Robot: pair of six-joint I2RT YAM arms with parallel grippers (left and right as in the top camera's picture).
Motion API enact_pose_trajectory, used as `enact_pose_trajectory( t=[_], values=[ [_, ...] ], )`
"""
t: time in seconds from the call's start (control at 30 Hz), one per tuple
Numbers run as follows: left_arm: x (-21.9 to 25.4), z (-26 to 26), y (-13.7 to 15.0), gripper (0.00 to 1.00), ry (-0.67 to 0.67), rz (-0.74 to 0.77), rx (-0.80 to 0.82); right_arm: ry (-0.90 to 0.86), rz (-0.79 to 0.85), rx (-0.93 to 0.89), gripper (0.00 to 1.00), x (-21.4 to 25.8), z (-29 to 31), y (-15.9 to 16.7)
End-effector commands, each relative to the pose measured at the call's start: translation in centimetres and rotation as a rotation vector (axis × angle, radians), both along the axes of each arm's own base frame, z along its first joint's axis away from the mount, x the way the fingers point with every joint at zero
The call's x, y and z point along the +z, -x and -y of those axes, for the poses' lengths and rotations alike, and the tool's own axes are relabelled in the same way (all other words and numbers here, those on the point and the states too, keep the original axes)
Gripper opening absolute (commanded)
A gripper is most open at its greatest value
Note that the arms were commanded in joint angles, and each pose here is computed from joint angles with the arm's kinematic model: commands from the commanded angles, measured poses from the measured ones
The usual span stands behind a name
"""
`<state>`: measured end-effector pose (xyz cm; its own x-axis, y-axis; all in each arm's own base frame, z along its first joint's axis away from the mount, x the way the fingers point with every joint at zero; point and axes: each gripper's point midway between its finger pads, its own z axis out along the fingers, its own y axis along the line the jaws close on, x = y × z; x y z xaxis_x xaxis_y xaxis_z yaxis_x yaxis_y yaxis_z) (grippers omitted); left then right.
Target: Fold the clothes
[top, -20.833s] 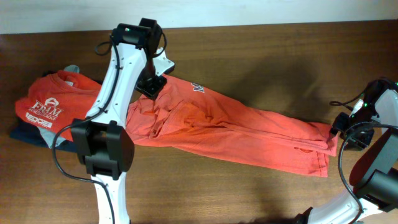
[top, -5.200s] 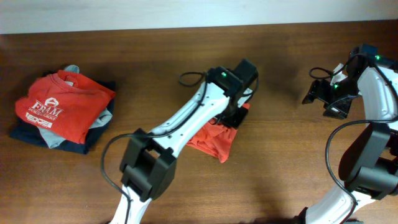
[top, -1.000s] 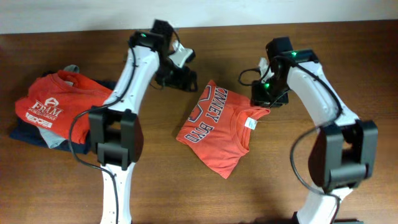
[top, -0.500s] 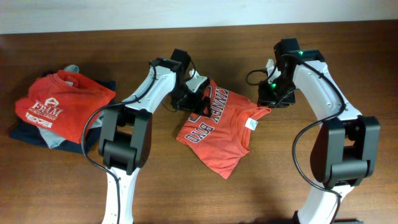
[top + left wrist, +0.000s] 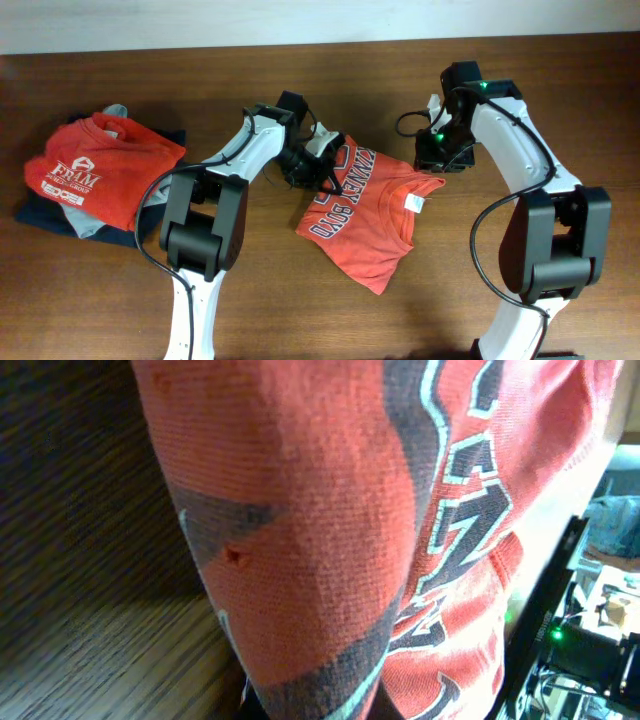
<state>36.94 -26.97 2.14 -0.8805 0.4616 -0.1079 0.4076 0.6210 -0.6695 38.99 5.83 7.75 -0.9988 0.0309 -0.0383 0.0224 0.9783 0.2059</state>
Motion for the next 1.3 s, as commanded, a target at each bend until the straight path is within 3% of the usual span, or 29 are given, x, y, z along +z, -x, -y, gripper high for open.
enact_pose_trajectory(
  t=[0.0,0.17,0.37,0.57,0.77,0.9,1.0,1.07,1.2,1.23,1.27],
  values=[
    [0.6,0.8,0.5,0.00,0.065,-0.031,-0.005,-0.002,0.007,0.013,0.40,0.3,-0.2,0.1],
    [5.2,-2.2,-2.2,0.01,0.028,0.087,0.059,0.014,-0.020,0.011,0.40,0.2,0.1,0.7],
    [15.9,-11.4,-6.8,0.00,-0.068,0.382,0.257,0.023,-0.027,0.011,0.40,0.2,0.3,0.9],
    [23.5,-22.5,-7.4,0.00,-0.105,0.576,0.475,0.022,-0.015,0.010,0.40,0.2,0.2,0.6],
    [21.0,-35.2,-5.8,0.00,-0.276,0.478,0.732,0.022,-0.016,0.010,0.40,0.2,0.2,0.6],
    [18.0,-40.9,-4.3,0.00,-0.306,0.381,0.856,0.022,-0.017,0.010,0.40,0.2,0.2,0.6],
    [14.9,-46.1,-1.8,0.02,-0.443,0.270,0.947,0.022,-0.027,0.010,0.40,0.2,0.3,0.9],
    [13.7,-48.5,-0.6,0.06,-0.514,0.235,0.984,0.022,-0.031,0.010,0.40,0.2,0.3,1.0],
    [12.5,-50.6,0.3,0.33,-0.519,0.199,1.030,0.022,-0.031,0.010,0.40,0.2,0.3,1.0],
    [12.4,-50.9,0.5,0.44,-0.519,0.194,1.037,0.022,-0.032,0.010,0.40,0.2,0.3,1.0],
    [12.5,-51.1,0.6,0.62,-0.518,0.189,1.049,0.022,-0.032,0.010,0.41,0.2,0.3,1.0]
  ],
)
